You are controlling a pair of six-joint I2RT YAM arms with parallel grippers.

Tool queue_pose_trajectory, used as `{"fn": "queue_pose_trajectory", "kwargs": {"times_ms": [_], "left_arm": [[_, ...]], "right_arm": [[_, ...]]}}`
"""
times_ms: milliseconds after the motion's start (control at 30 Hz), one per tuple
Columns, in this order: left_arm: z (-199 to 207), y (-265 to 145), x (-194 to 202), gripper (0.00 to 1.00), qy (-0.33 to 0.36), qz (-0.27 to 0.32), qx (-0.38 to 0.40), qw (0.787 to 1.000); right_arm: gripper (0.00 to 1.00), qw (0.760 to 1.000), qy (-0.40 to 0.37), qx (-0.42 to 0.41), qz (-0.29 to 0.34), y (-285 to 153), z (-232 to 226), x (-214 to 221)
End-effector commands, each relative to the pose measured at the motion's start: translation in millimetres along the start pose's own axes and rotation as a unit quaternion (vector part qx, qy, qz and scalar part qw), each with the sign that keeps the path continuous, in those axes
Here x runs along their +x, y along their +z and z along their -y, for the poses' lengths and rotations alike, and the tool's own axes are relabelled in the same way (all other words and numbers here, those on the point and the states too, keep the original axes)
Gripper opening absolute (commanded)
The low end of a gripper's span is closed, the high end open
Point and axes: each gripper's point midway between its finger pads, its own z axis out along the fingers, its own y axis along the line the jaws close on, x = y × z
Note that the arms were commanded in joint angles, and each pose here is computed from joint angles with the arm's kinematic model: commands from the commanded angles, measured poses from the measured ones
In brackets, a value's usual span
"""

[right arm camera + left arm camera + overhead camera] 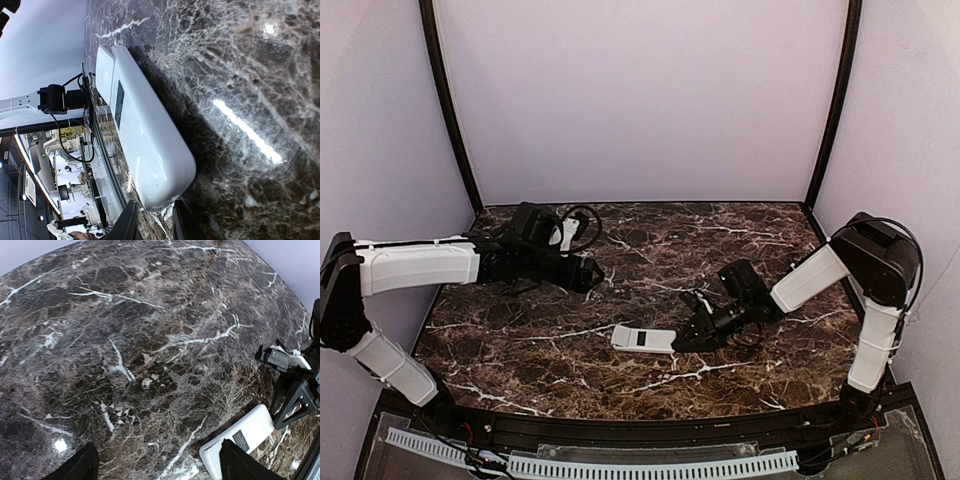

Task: Load the batteries into the remote control

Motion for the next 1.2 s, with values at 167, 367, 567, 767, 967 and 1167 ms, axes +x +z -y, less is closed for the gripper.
{"fn": "queue_pose_trajectory", "kwargs": {"times_ms": [167,367,567,767,967,1167], "left_arm": [[35,33,52,0.67,-0.082,-0.102,0.105,0.986],[45,41,69,0.59,-0.069,-0.136,0.122,0.981],[56,50,82,0.54,-0.046,-0.165,0.128,0.977],[65,56,95,0.49,-0.026,-0.189,0.120,0.974],[63,59,97,0.43,-0.032,-0.194,0.109,0.974],[67,59,101,0.38,-0.034,-0.204,0.113,0.972]], "right_arm": [[0.24,0.999,-0.010,-0.018,-0.025,7,-13,17],[0.36,0.999,-0.001,-0.011,-0.035,7,-8,26],[0.41,1.000,0.000,0.003,-0.024,2,-4,22],[0.38,1.000,0.001,0.011,-0.011,1,1,10],[0.36,1.000,-0.003,0.008,-0.006,2,-2,5],[0.35,1.000,-0.003,0.006,-0.006,3,-3,5]]}}
